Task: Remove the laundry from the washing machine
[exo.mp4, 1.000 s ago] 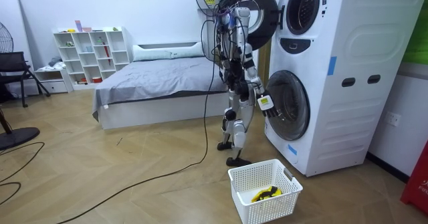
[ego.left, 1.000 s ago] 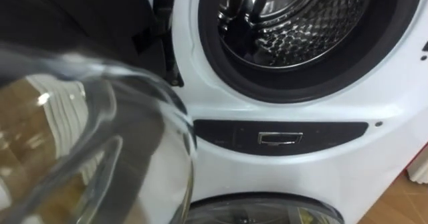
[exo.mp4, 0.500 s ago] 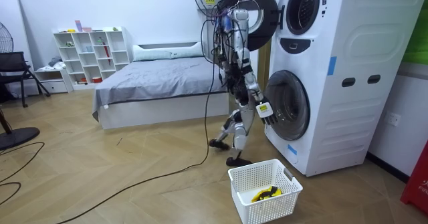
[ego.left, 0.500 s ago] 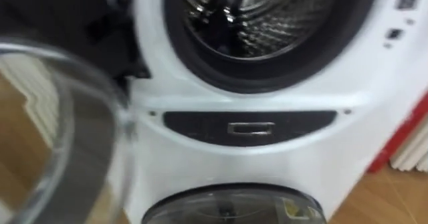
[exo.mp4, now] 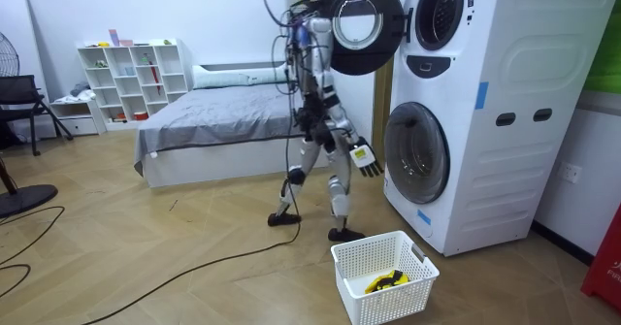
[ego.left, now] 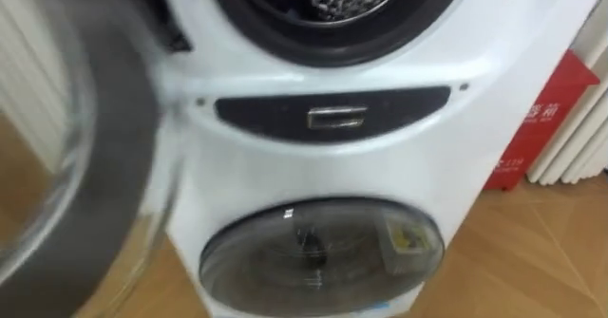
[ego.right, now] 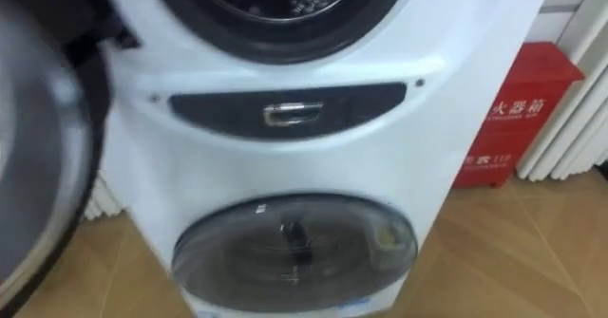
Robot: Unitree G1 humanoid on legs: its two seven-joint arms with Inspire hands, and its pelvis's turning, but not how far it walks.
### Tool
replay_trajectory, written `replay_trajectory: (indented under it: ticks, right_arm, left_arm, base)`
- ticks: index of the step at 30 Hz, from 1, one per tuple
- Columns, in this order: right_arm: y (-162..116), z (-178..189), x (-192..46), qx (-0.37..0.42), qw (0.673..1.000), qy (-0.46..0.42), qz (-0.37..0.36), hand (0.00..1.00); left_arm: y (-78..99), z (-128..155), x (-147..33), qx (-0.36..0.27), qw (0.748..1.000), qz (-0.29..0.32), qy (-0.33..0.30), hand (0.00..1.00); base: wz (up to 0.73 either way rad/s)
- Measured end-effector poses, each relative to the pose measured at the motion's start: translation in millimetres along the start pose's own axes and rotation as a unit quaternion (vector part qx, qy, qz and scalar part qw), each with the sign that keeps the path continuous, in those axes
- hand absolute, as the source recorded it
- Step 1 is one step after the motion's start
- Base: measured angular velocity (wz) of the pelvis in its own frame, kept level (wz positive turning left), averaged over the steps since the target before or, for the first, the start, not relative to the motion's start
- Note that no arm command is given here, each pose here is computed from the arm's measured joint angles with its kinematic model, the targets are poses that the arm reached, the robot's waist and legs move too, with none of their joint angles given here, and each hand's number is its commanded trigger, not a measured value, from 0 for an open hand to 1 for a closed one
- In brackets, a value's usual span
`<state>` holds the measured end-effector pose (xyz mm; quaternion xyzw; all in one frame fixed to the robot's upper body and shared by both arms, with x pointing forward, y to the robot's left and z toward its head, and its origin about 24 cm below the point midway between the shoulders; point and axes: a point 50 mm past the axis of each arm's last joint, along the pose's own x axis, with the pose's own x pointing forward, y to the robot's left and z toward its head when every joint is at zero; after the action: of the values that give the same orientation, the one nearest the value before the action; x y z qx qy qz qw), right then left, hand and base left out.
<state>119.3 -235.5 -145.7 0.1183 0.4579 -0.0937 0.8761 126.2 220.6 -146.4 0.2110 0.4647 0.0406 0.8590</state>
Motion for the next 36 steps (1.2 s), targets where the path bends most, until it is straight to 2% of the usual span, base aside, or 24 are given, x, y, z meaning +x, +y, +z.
replay_trajectory:
  ticks: [5, 12, 17, 28, 36]
  right_arm:
    - [6.1, -6.1, 0.0, 0.013, 1.000, 0.013, 0.020, 0.00]
    - [22.3, 9.8, 4.6, 0.023, 0.998, -0.019, 0.057, 0.00]
    - [37.1, 14.0, 6.1, 0.010, 0.995, -0.029, 0.096, 0.00]
    - [36.5, 22.6, 5.4, -0.007, 0.994, -0.049, 0.102, 0.00]
    - [32.8, 23.9, 0.8, -0.004, 0.992, -0.070, 0.101, 0.00]
  left_arm:
    - [-8.1, -24.7, -7.6, 0.015, 0.999, -0.015, 0.037, 0.00]
    - [-0.8, -33.6, -10.1, 0.014, 0.999, -0.005, 0.040, 0.00]
    - [4.7, -36.5, -11.2, -0.021, 0.999, 0.014, 0.038, 0.00]
    - [-0.7, -52.0, -18.6, -0.069, 0.996, 0.014, 0.062, 0.00]
    - [6.3, -61.8, -20.2, -0.162, 0.982, 0.038, 0.091, 0.00]
  base:
    - [0.18]
    - [0.11]
    - [-0.24]
    - [0.04]
    - [0.04]
